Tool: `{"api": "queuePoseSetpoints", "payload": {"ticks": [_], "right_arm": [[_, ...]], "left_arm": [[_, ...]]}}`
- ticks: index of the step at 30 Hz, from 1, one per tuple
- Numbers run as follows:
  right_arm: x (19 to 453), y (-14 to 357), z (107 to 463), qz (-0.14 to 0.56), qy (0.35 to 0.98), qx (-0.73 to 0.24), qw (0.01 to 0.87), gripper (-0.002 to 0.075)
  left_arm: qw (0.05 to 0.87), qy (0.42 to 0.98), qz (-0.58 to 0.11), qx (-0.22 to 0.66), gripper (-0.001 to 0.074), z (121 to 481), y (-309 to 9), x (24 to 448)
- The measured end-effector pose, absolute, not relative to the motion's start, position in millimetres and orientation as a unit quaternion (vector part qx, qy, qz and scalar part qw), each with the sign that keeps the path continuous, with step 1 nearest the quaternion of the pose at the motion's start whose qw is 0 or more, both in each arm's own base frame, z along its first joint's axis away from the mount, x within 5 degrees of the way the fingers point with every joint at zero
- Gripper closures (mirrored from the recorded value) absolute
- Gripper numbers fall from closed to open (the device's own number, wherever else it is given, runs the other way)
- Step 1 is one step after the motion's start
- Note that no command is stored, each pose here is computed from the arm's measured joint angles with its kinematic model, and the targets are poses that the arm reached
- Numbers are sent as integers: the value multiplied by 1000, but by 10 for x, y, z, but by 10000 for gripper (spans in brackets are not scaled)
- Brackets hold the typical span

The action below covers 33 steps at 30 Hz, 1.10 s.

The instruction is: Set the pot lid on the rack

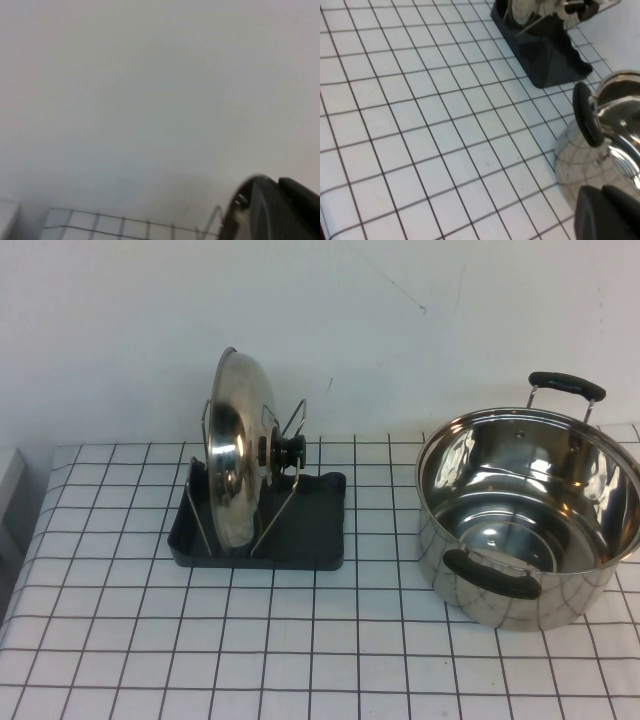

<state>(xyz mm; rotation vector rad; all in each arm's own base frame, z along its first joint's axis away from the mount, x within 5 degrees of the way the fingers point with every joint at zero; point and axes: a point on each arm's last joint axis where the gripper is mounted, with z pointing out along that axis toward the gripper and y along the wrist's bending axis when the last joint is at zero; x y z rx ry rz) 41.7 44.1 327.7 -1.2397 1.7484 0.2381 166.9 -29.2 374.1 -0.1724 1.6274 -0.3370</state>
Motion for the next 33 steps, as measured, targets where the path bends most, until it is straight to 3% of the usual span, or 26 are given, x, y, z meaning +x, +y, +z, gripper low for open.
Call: {"api": "queuePoseSetpoints", "payload": {"ticks": [7,14,33], "right_arm": [[517,602,2913,119,694,-504,501,727],[531,624,2587,116,708,-512,472,727],[456,624,2389,146,740,-512,410,727]], "left_arm": [[630,742,-228,10,736,3589,-696,1552],[606,739,-283,77,736,3575,-962,1403],[597,741,-294,93,736,3542,-1021,1361]]}}
